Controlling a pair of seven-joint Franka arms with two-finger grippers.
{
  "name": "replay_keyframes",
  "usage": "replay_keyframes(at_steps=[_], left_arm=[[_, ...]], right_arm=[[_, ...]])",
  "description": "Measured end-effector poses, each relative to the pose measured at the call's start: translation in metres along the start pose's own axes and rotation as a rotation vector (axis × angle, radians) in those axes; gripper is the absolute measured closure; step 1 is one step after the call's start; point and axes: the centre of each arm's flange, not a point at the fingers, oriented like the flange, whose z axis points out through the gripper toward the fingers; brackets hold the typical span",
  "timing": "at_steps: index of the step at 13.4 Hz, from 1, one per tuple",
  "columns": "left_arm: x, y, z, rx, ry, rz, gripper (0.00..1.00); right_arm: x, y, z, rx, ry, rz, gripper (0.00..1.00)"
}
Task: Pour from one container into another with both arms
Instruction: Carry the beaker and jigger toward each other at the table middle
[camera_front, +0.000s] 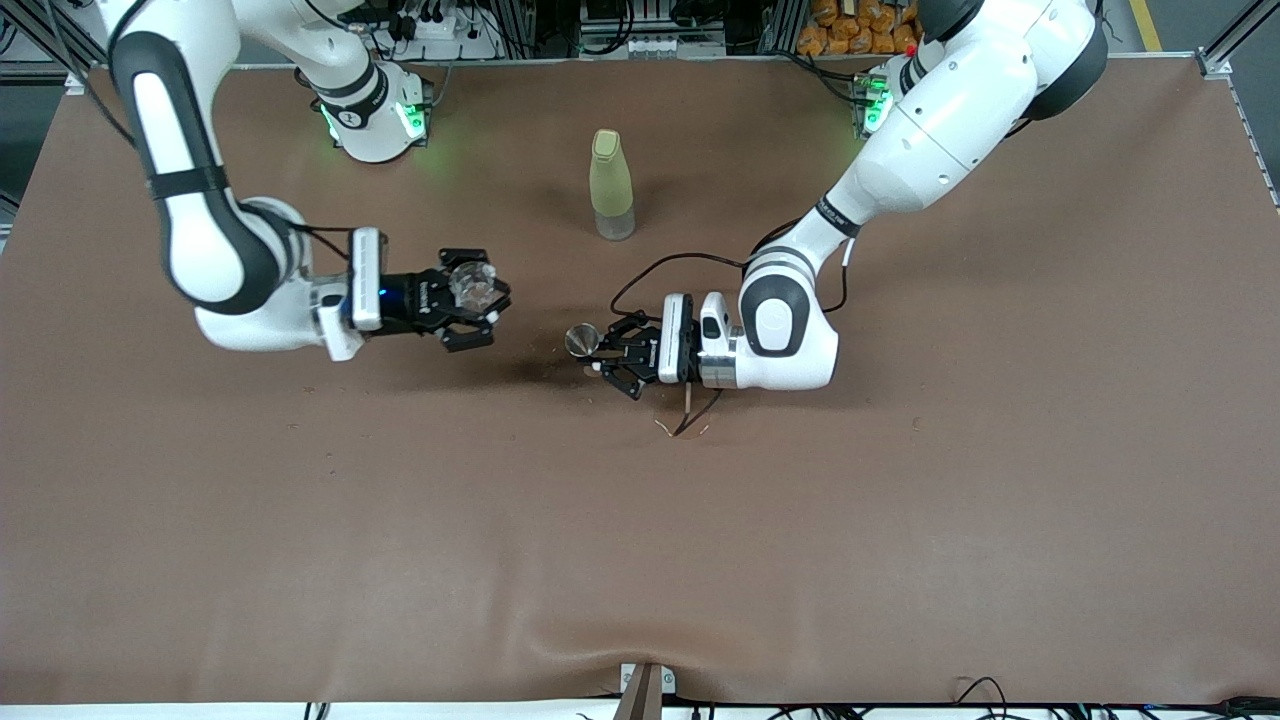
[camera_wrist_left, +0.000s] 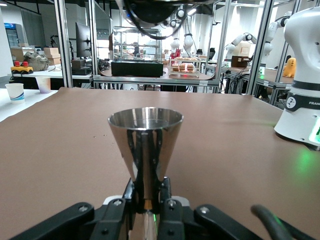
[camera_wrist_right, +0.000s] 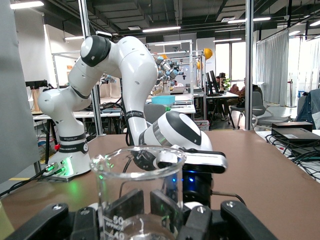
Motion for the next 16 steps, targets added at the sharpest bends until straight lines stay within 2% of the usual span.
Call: replay_keyframes(at_steps=[3,8,10,13,16], left_arm=[[0.002,0.006,0.010,0.005,-0.005,-0.008,0.79],[0.002,0.006,0.011,0.009,-0.009,-0.006,0.79],[0.001,0.005,0.010,0.010,-0.009,-0.006,0.79],[0.001,0.005,0.010,0.013,-0.008,-0.008,0.79],[0.000,0.004,0.009,0.016,-0.010,-0.010,0.79]], right_arm=[[-0.012,-0.015,0.027,-0.014,0.010,0.007,0.85],[-0.031,-0.038,0.051,-0.003,0.029,0.045,0.85],[-0.038,-0.047,0.061,-0.021,0.052,0.051,0.85],[-0.047,-0.062,0.089,-0.048,0.062,0.070,0.85],[-0.051,-0.069,0.098,-0.051,0.062,0.086,0.85]])
